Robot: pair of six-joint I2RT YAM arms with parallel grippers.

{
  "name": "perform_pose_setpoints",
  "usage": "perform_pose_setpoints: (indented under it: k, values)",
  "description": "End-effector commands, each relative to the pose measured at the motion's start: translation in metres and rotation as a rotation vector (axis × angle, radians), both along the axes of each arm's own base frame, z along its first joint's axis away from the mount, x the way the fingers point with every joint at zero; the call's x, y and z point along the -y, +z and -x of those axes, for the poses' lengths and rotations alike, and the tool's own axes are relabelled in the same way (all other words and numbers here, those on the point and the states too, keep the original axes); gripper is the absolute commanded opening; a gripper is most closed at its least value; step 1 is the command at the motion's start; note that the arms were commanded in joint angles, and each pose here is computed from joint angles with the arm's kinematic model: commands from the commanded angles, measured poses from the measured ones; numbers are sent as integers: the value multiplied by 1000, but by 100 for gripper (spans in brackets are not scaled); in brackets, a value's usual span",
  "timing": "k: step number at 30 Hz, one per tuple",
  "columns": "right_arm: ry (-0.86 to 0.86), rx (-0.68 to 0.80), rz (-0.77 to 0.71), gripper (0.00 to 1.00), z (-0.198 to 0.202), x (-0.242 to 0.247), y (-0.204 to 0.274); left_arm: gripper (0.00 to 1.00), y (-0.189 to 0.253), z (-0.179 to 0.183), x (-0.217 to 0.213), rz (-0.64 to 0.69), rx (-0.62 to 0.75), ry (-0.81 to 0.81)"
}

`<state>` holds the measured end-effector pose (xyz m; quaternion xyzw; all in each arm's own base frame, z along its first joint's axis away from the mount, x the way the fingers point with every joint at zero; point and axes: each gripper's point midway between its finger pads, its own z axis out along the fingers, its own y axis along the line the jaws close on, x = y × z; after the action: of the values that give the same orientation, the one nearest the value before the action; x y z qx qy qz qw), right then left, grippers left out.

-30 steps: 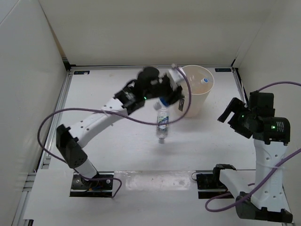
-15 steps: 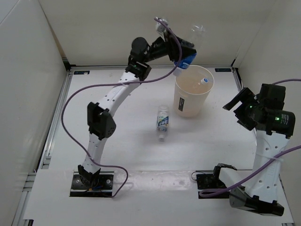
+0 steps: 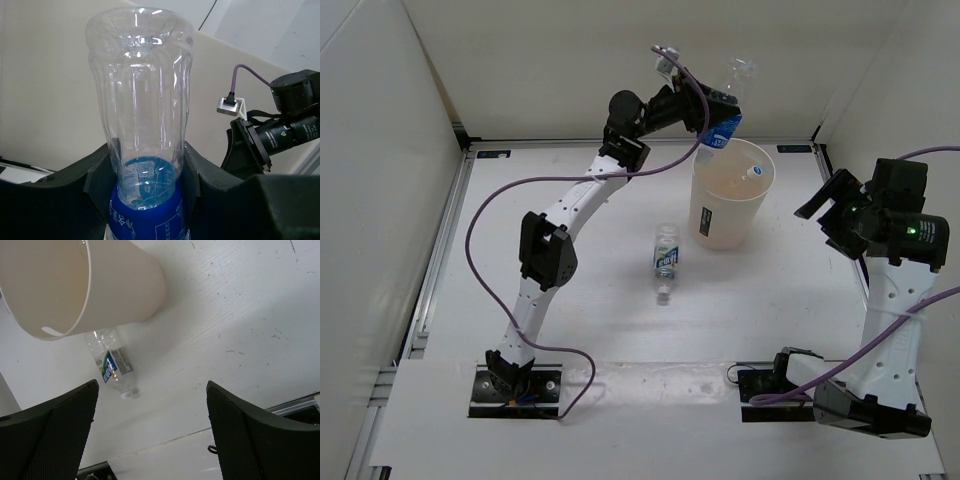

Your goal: Put the plastic bottles in the bin

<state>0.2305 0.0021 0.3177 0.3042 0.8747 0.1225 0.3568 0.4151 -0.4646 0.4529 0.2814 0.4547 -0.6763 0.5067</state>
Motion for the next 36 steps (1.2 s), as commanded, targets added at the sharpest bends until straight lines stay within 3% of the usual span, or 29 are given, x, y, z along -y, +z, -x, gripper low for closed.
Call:
perform_pose_setpoints:
  k: [1, 3, 21, 23, 25, 33, 35, 36]
  values:
    - [-8, 59, 28, 90, -8, 6, 14, 53, 3, 7, 13, 15, 11, 16]
    - [-12, 54, 26, 90, -9, 7, 14, 62, -8, 6, 22, -5, -5, 19]
    - [29, 50, 35, 90, -29, 5, 16, 80, -59, -23, 41, -86, -99, 75]
    - [32, 53, 34, 90, -30, 5, 17, 86, -60, -24, 41, -86, -98, 77]
    - [31, 51, 34, 90, -31, 5, 17, 100, -55, -27, 38, -74, -93, 89]
    - [46, 46, -16, 90, -44, 0, 14, 100, -30, -27, -7, -61, -66, 57]
    - [39, 51, -42, 90, -49, -1, 15, 100, -37, -13, -14, -117, -71, 1]
    - [52, 46, -72, 90, -49, -5, 14, 100, -65, -9, -16, -176, -130, -4]
